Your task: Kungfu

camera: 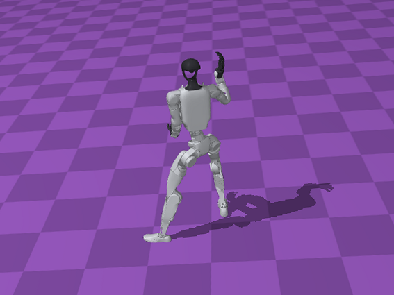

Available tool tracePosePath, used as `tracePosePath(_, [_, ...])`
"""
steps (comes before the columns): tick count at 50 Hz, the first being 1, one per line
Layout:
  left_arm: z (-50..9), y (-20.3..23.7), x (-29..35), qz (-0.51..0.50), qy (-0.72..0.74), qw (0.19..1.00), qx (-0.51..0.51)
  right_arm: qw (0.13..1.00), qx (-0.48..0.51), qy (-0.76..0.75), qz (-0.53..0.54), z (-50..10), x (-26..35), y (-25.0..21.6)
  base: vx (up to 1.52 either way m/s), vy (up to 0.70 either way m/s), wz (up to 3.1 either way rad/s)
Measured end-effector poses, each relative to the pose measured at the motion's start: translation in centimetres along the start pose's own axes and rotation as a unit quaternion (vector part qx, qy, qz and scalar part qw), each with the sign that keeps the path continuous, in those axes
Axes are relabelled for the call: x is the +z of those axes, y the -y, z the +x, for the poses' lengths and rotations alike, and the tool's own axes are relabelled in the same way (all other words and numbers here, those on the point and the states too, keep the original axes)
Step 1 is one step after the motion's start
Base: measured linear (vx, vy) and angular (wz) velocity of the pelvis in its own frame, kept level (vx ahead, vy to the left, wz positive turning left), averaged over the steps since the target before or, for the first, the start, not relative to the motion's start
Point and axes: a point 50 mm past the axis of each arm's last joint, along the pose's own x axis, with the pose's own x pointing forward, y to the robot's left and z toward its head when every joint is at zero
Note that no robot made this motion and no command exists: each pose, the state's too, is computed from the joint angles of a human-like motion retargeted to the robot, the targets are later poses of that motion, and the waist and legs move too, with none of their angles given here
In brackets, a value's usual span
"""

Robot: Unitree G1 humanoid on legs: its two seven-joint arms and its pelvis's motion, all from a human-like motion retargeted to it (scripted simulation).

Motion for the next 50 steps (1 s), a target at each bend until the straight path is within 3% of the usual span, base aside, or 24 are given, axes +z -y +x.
tracePosePath(2, [1.1, 1.5, 0.8, 0.118, -0.06, 0.989, -0.073, 0.999, 0.036, -0.008, -0.024, 0.3, 0.0, -0.4, -0.07, -0.16, -0.41])
tracePosePath(5, [2.2, 2.4, 2.1, 0.232, -0.087, 0.965, -0.09, 0.997, 0.061, -0.02, -0.053, 0.3, 0.0, -0.3, -0.08, -0.13, -0.22])
tracePosePath(11, [2.7, 3.0, 2.4, 0.172, -0.045, 0.98, -0.089, 0.99, 0.087, -0.046, -0.103, 0.1, 0.5, 0.7, 0.0, -0.04, -0.02])
tracePosePath(20, [1.7, 0.8, 4.4, 0.195, -0.026, 0.98, -0.028, 0.977, 0.116, -0.056, -0.169, 0.5, 1.3, 1.8, 0.05, 0.12, 0.11])
tracePosePath(26, [0.7, -1.5, 8.1, 0.292, -0.027, 0.956, 0.028, 0.966, 0.109, -0.073, -0.223, 0.2, 1.8, 3.5, 0.1, 0.32, 0.33])
tracePosePath(33, [-3.3, -6.1, 12.5, 0.465, -0.091, 0.865, 0.167, 0.933, 0.102, -0.161, -0.305, -1.9, 1.6, 7.0, 0.15, 0.42, 0.71])
tracePosePath(38, [-8.4, -9.5, 13.7, 0.537, -0.186, 0.781, 0.257, 0.859, 0.092, -0.372, -0.34, -9.6, -0.4, 10.9, 0.24, 0.49, 1.13])
tracePosePath(43, [-13.8, -12.2, 13.5, 0.595, -0.296, 0.659, 0.353, 0.698, 0.004, -0.672, -0.245, -25.9, 1.4, 12.5, 0.15, 0.44, 2.27])
tracePosePath(46, [-16.4, -13.3, 12.7, 0.613, -0.363, 0.591, 0.379, 0.585, -0.117, -0.786, -0.16, -34.9, 5.0, 10.0, 0.05, 0.18, 1.51])
tracePosePath(50, [-21.8, -14.5, 10.1, 0.606, -0.512, 0.492, 0.358, 0.506, -0.28, -0.815, -0.033, -41.3, 5.9, 3.7, 0.24, 0.04, 0.77])
